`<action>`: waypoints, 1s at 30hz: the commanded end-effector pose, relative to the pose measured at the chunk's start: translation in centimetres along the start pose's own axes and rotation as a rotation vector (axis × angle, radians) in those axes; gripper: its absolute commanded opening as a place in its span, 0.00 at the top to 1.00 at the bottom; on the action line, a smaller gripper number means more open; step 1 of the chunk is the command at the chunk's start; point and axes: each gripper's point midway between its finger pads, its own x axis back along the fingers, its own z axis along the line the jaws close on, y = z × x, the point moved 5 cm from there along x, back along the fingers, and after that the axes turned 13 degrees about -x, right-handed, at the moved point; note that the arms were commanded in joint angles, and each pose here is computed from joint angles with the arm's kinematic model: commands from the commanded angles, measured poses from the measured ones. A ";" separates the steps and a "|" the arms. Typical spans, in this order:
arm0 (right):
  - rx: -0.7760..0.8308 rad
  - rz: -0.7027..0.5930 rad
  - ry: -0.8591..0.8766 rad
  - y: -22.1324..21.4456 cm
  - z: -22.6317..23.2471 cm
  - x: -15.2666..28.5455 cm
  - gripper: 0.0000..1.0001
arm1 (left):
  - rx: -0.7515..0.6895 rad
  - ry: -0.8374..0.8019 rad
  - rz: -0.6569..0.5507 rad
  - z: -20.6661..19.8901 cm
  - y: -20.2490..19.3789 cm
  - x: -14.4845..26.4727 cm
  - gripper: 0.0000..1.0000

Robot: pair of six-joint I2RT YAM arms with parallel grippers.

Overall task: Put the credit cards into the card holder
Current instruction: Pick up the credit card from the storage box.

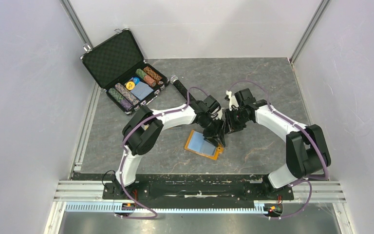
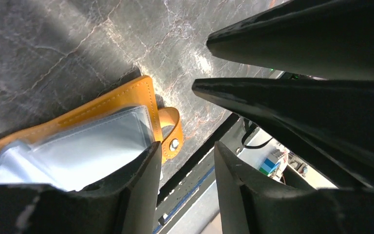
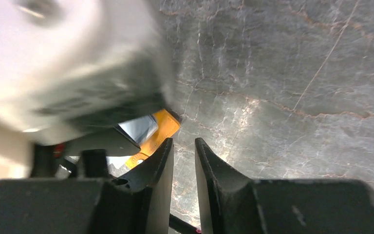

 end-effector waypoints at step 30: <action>0.012 0.108 0.271 -2.0 3.7 -2.7 0.70 | -0.065 0.181 -0.227 0.5 2.4 7.5 0.41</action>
